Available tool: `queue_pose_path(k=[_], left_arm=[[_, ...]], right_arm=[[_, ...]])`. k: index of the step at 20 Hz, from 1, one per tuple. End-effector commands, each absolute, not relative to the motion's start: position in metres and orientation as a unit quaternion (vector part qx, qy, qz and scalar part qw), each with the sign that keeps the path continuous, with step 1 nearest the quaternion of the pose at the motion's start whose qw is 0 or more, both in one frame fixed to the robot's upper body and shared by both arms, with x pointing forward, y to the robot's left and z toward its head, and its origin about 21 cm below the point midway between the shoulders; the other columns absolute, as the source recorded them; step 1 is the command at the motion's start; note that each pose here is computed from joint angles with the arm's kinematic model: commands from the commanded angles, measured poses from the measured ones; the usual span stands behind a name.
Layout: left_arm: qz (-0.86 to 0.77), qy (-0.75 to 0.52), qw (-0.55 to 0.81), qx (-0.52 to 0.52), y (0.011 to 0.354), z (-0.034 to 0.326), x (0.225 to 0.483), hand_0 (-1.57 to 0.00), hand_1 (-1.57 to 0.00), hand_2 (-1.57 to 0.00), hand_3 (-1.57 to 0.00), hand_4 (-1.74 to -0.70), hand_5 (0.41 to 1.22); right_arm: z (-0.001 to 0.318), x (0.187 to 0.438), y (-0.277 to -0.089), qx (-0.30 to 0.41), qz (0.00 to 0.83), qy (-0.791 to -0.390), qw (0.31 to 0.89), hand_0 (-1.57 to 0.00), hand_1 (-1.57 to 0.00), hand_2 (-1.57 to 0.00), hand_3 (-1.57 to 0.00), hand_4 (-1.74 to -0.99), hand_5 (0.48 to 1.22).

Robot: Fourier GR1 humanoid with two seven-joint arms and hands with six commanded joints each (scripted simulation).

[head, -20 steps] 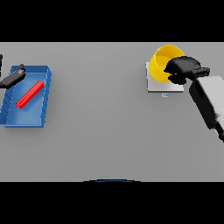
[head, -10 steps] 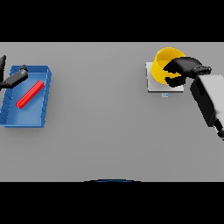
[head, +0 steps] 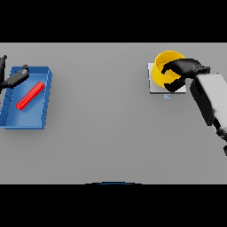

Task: Pick up the red beaker and tilt it to pour out 1 green nut into yellow bowl. Pick up the yellow bowl and place it on the metallic measuring scale.

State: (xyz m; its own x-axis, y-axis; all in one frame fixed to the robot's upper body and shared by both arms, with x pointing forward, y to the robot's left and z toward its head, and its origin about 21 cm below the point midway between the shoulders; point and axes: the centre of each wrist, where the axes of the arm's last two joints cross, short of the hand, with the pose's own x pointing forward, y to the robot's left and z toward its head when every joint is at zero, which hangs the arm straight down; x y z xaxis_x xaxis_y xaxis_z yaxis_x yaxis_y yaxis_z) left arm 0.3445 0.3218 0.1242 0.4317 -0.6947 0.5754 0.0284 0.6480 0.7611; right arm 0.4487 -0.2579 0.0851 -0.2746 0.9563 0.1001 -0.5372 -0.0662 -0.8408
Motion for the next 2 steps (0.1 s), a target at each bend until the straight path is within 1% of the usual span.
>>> queue_pose_path(k=[1, 2], left_arm=[[-0.234, -0.480, 0.772, 0.345, 0.3191, 0.1249, 0.3446, 0.00, 0.00, 0.00, 0.00, -0.82, 0.734], [-0.234, -0.482, 0.769, 0.348, 0.3236, 0.1269, 0.3452, 0.00, 0.00, 0.00, 0.00, -0.82, 0.734]], right_arm=[[0.0865, 0.4494, -0.2588, -0.254, 0.686, -0.409, 0.545, -0.07, -0.06, -0.14, -0.37, -1.316, 0.735], [0.0855, 0.4486, -0.2603, -0.252, 0.689, -0.409, 0.543, -0.05, -0.05, -0.12, -0.35, -1.308, 0.733]])
